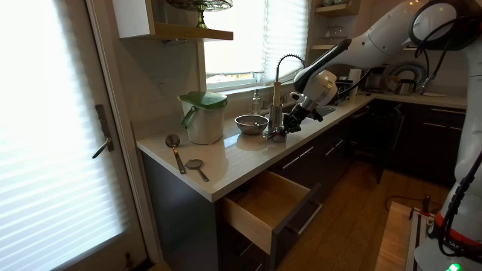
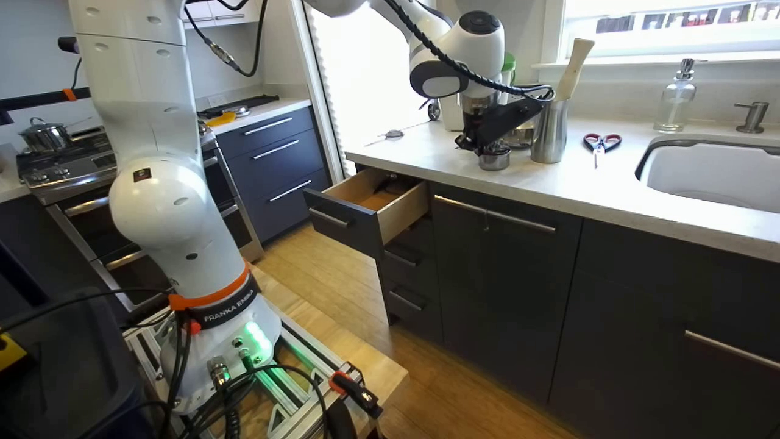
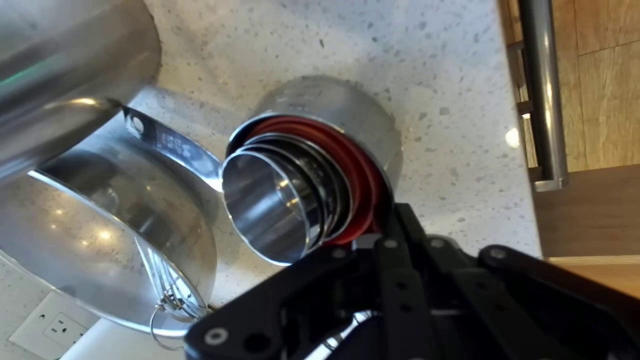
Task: Put the metal pots into the drawer
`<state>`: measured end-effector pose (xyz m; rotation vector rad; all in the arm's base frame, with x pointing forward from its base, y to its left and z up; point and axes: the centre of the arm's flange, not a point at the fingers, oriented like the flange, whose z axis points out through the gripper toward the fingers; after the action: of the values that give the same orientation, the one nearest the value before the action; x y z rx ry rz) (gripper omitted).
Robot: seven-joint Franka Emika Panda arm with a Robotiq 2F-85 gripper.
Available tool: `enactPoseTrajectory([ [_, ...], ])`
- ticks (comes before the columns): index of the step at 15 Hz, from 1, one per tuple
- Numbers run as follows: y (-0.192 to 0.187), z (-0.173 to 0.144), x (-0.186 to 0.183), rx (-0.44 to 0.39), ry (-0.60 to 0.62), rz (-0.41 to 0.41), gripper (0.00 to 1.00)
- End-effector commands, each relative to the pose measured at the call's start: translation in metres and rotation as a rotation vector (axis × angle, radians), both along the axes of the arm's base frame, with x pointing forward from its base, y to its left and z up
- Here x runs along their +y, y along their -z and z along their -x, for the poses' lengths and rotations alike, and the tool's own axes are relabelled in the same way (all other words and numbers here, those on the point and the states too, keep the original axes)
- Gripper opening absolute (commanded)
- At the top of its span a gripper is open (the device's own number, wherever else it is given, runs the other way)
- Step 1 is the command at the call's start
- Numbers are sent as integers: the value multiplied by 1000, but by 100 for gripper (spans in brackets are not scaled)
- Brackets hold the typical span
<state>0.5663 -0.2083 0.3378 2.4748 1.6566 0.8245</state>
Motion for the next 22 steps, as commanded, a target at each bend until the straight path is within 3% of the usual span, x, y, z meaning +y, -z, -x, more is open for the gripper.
enactPoseTrajectory([
  [1, 5, 2, 0, 25, 4, 18, 1],
  [10, 3, -2, 3, 43, 22, 63, 1],
  [22, 5, -7, 7, 66, 39, 110, 12],
])
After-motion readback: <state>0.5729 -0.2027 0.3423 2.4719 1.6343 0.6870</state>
